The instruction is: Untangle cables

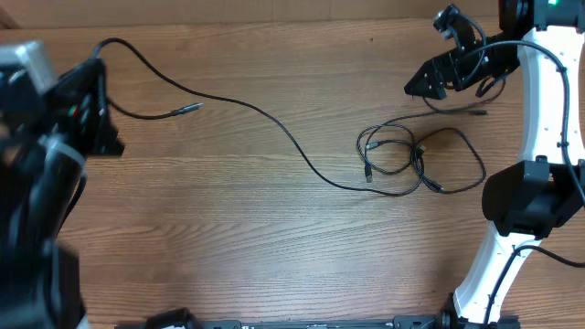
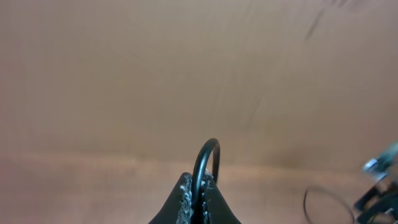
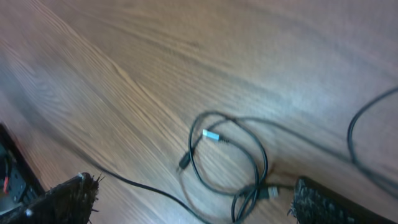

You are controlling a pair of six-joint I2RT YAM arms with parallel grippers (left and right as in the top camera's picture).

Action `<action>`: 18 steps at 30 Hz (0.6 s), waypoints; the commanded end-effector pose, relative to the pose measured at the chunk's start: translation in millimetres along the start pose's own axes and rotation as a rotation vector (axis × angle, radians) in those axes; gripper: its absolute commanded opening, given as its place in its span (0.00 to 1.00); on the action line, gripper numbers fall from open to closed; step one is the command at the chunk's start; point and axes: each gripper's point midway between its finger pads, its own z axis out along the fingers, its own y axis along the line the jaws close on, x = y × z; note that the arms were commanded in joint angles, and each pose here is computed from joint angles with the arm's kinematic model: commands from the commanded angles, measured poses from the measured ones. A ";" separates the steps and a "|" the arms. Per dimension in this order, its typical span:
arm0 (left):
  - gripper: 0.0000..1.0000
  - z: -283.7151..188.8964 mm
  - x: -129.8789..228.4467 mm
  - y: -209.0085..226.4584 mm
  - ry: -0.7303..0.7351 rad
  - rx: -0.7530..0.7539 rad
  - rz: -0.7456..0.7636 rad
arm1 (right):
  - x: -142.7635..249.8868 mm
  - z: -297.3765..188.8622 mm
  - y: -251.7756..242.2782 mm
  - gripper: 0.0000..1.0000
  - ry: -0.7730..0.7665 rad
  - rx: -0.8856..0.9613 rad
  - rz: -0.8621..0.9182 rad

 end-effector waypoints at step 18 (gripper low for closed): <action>0.04 -127.8 -70.3 -50.2 -0.269 -0.052 0.138 | 104.8 89.8 -40.6 1.00 0.311 0.000 0.312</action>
